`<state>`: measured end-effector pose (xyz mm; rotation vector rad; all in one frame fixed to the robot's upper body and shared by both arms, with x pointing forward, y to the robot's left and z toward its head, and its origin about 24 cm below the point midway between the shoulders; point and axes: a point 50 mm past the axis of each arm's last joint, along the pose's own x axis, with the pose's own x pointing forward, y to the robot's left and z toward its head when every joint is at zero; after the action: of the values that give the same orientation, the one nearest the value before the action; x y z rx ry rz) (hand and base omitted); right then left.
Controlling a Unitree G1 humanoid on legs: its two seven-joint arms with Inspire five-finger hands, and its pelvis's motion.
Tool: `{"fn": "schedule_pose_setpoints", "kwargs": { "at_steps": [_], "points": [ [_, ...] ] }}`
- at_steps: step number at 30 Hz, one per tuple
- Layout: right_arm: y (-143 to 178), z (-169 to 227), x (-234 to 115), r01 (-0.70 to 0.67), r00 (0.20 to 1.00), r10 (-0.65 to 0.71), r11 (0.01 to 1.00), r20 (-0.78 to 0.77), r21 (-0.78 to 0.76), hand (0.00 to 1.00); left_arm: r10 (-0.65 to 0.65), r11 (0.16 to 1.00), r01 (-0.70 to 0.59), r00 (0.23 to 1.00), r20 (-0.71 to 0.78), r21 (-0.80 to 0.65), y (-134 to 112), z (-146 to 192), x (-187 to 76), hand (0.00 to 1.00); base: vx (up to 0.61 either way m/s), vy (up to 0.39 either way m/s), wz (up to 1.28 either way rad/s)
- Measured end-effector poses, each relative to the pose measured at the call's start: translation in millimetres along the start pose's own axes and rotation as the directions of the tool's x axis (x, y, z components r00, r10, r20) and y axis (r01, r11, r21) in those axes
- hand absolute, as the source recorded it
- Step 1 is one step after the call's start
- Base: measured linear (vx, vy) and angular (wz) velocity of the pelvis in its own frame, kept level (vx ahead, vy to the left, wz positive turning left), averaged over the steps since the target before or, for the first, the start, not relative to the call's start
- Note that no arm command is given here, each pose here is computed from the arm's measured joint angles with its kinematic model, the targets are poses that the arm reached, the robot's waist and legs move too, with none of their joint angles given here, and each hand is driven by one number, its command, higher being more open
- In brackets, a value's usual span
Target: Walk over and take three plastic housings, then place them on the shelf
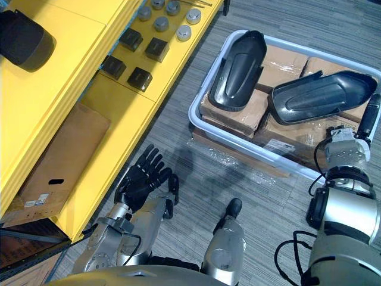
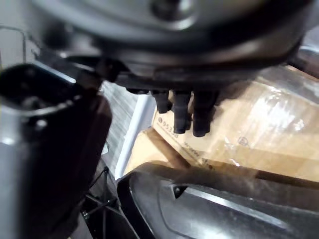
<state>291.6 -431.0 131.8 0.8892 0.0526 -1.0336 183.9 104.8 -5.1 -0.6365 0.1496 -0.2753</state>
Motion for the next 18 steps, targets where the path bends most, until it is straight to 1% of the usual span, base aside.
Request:
{"fn": "schedule_pose_setpoints", "kwargs": {
  "at_steps": [2, 5, 9, 12, 14, 18],
  "points": [
    [-2.8, 4.2, 0.4, -0.015, 0.999, 0.017, 0.999, -0.035, 0.045, 1.0, -0.003, 1.0, 0.003, 1.0, -0.003, -0.001, 0.2, -0.8, -0.1, 1.0, 0.0, -0.003, 0.02],
    [-7.6, 11.8, 0.7, -0.068, 0.993, 0.078, 0.99, -0.083, 0.123, 1.0, -0.005, 1.0, 0.005, 1.0, -0.01, -0.004, 1.3, -2.3, -0.7, 1.0, -0.01, -0.004, 0.01],
    [-15.5, 8.8, 2.6, -0.12, 0.988, 0.13, 0.986, -0.086, 0.12, 1.0, -0.012, 1.0, 0.011, 1.0, -0.016, -0.005, 1.0, -3.5, -1.5, 1.0, -0.03, -0.015, 0.04],
    [-13.0, 5.1, 2.6, -0.169, 0.982, 0.173, 0.984, -0.082, 0.049, 1.0, -0.025, 1.0, 0.025, 1.0, -0.016, -0.005, 0.4, -3.6, -1.8, 1.0, -0.03, -0.011, -0.01],
    [-8.8, 4.0, 1.7, -0.207, 0.978, 0.202, 0.974, -0.06, -0.09, 1.0, -0.033, 0.999, 0.033, 0.999, -0.012, -0.005, 0.2, -2.6, -1.6, 1.0, -0.01, -0.006, -0.02],
    [-5.1, -7.1, -3.4, -0.29, 0.956, 0.29, 0.923, -0.036, -0.255, 1.0, -0.037, 0.999, 0.037, 0.999, 0.017, 0.003, -0.1, 4.7, -1.5, 1.0, 0.01, -0.007, -0.01]
  ]
}}
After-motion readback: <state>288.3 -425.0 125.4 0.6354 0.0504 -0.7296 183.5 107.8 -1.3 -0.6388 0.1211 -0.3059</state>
